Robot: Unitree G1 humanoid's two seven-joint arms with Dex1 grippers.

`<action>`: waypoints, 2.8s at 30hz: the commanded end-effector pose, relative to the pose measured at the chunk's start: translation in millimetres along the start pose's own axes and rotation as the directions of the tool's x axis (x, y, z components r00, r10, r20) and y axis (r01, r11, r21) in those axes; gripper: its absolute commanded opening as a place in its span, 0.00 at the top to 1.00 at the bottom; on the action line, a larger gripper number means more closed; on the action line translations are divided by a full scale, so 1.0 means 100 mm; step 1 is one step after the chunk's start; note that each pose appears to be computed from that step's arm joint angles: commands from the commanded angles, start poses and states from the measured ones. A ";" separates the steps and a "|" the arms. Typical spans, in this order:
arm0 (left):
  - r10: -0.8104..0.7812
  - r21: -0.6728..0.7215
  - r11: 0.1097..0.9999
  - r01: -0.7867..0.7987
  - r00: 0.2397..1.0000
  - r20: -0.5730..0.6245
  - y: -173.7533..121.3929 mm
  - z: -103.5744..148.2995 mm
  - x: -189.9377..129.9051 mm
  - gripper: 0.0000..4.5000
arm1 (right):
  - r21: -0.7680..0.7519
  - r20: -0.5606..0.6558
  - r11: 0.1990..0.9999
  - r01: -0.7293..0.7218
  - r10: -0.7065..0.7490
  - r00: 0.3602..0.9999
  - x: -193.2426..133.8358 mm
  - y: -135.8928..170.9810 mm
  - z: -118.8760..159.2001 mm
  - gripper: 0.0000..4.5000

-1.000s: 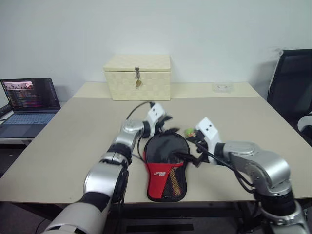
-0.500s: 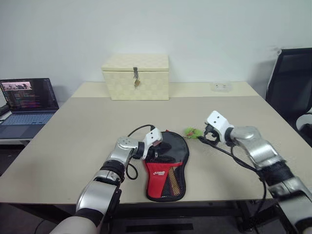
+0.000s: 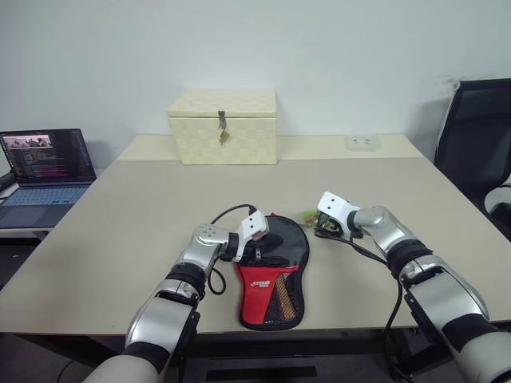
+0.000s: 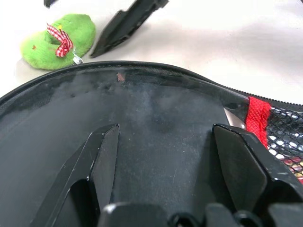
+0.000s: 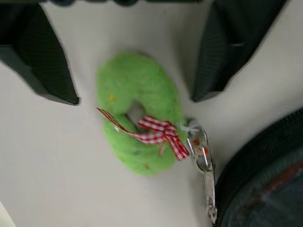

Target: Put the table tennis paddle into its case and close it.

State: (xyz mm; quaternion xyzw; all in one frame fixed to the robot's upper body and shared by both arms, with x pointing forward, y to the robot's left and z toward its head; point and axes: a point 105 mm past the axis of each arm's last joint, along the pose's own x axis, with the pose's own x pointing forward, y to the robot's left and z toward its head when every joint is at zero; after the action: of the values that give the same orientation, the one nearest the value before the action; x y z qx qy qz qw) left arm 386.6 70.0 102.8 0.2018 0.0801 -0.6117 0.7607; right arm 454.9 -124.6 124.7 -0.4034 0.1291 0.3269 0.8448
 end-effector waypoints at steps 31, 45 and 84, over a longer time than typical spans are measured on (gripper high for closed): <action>-0.047 -0.069 0.997 0.041 0.996 -0.078 -0.24 -0.26 0.36 0.24 | 0.007 -0.070 0.970 -0.243 0.243 0.968 -1.22 0.52 -0.26 0.99; -0.029 -0.081 0.996 0.021 0.995 -0.099 -0.28 -0.32 0.45 0.24 | 0.105 -0.055 0.853 -0.511 0.518 0.853 -1.83 1.48 -0.02 0.99; -0.038 -0.102 0.994 0.030 0.997 -0.072 -0.28 -0.26 0.48 0.24 | 0.312 -0.064 0.878 -0.362 0.400 0.914 -1.27 1.59 -0.14 0.64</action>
State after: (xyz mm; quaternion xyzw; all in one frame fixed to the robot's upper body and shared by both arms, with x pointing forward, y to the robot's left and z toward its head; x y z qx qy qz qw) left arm 383.9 22.3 83.5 0.1802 0.0884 -0.6104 0.7662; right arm 256.8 -118.6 82.6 -0.2500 0.3061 0.4371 0.8079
